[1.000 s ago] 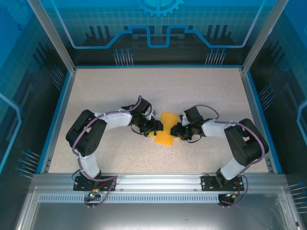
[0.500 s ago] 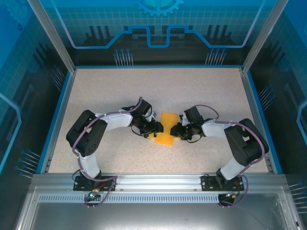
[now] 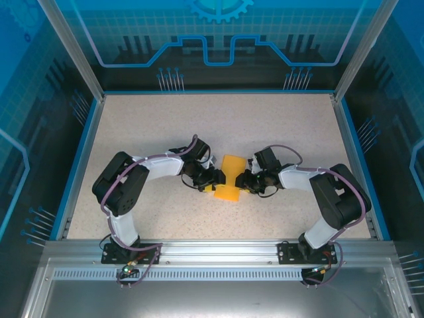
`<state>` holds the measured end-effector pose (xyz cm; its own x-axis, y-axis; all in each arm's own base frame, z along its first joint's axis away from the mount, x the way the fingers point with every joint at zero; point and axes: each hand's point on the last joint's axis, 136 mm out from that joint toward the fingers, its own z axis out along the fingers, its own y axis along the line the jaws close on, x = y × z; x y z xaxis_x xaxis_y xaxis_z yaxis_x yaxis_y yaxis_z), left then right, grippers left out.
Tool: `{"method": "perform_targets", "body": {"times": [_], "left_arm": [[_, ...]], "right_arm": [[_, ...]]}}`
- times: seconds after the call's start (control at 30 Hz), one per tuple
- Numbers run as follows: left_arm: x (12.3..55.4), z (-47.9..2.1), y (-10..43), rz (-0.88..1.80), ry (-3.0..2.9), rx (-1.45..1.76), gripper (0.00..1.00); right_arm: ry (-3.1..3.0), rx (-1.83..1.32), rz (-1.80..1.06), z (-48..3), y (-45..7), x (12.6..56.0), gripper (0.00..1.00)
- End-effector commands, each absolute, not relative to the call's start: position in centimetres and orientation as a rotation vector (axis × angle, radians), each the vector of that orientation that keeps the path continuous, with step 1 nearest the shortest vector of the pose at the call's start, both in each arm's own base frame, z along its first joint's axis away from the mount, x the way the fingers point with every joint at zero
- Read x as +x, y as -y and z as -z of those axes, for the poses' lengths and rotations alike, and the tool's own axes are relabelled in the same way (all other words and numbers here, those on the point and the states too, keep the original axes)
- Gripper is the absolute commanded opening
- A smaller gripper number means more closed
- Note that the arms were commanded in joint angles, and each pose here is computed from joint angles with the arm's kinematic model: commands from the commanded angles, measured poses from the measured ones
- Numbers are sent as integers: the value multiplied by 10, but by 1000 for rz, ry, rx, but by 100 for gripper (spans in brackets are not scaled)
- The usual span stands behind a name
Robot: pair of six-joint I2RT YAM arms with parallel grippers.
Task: Fold a paper plane with a square sheet of paper (pick it up from the middle)
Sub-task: Fold the triangle a second time at the center of the table.
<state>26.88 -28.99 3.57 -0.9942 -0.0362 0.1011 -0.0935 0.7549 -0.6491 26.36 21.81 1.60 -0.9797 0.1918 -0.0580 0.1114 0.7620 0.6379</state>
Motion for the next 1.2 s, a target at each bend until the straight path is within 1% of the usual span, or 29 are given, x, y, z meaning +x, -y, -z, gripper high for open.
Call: {"method": "perform_targets", "body": {"times": [0.0, 0.4, 0.67, 0.87, 1.17], "left_arm": [[256, -22, 287, -1000, 2843, 81, 56], [257, -29, 296, -1049, 2839, 49, 54], [263, -30, 280, -938, 2946, 79, 57], [266, -34, 280, -950, 2969, 88, 60], [262, -30, 288, -992, 2909, 75, 60]], "right_arm": [[-2903, 301, -957, 4, -206, 252, 30], [-2904, 296, -962, 4, -207, 253, 30], [-2905, 297, -955, 4, -206, 253, 30], [-2910, 302, -934, 5, -204, 252, 30], [-2908, 303, -939, 5, -204, 253, 30]]}}
